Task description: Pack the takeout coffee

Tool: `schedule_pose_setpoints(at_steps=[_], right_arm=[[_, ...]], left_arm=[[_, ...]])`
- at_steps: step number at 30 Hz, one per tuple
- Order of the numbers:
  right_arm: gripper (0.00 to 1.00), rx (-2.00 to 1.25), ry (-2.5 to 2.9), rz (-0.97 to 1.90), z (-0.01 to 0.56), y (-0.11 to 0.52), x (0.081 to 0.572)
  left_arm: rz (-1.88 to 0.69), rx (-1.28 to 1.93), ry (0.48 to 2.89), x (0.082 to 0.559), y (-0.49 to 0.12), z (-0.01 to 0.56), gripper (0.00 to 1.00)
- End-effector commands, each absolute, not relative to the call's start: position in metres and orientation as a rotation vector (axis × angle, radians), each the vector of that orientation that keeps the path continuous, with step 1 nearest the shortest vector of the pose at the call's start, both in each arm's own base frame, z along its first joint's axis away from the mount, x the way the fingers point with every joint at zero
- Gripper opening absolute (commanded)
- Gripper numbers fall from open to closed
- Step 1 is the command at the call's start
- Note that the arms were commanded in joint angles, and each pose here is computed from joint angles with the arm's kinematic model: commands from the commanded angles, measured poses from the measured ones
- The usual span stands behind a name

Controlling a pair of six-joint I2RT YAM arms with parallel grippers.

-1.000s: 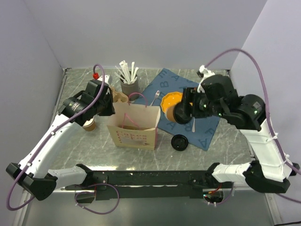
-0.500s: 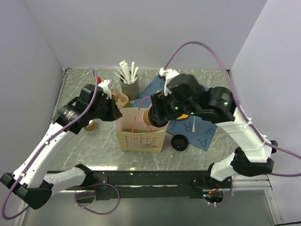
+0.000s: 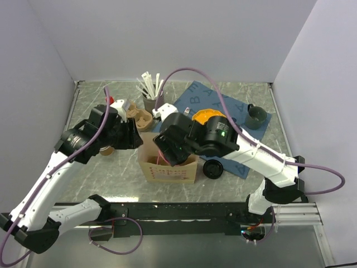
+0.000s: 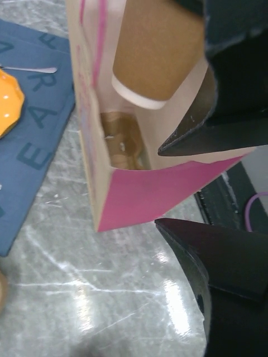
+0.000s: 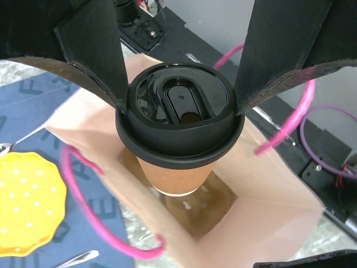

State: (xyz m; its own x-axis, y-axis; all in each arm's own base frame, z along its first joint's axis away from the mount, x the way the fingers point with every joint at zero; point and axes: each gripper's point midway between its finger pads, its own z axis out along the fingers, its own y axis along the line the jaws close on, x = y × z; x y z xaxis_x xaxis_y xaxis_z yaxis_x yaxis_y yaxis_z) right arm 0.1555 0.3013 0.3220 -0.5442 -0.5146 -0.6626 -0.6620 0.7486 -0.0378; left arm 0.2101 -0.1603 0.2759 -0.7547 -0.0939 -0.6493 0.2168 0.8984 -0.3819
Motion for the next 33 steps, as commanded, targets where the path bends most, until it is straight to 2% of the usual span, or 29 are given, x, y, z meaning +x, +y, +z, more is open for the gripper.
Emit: schedule_pose_setpoints(at_steps=[1,9,15,18,21,22,25,29,33], right_arm=[[0.44,-0.895,2.271,0.212,0.323,0.287,0.138],[0.44,-0.929,2.279,0.164,0.303,0.297,0.115],[0.44,-0.918,2.278,0.164,0.299,0.306,0.109],[0.44,-0.919,2.281,0.162,0.297,0.307,0.108],[0.44,-0.913,2.287,0.160,0.295,0.308,0.105],[0.44,-0.917,2.286,0.161,0.295,0.308,0.104],[0.44,-0.909,2.267,0.140,0.294,0.306,0.108],[0.44,-0.938,2.184,0.080,0.296,0.302,0.123],[0.44,-0.970,2.120,0.021,0.298,0.296,0.136]], left_arm=[[-0.650,0.078,2.381,0.181,-0.155,0.277,0.55],[-0.814,0.126,2.277,0.175,-0.172,0.293,0.54],[-0.892,0.163,2.230,0.175,-0.182,0.295,0.49],[-0.901,0.188,2.250,0.175,-0.186,0.289,0.41],[-0.894,0.203,2.239,0.177,-0.186,0.289,0.26],[-0.887,0.213,2.225,0.179,-0.186,0.291,0.16],[-0.875,0.265,2.120,0.188,-0.187,0.310,0.02],[-0.844,0.384,1.945,0.201,-0.192,0.336,0.01],[-0.825,0.448,1.860,0.204,-0.194,0.337,0.01]])
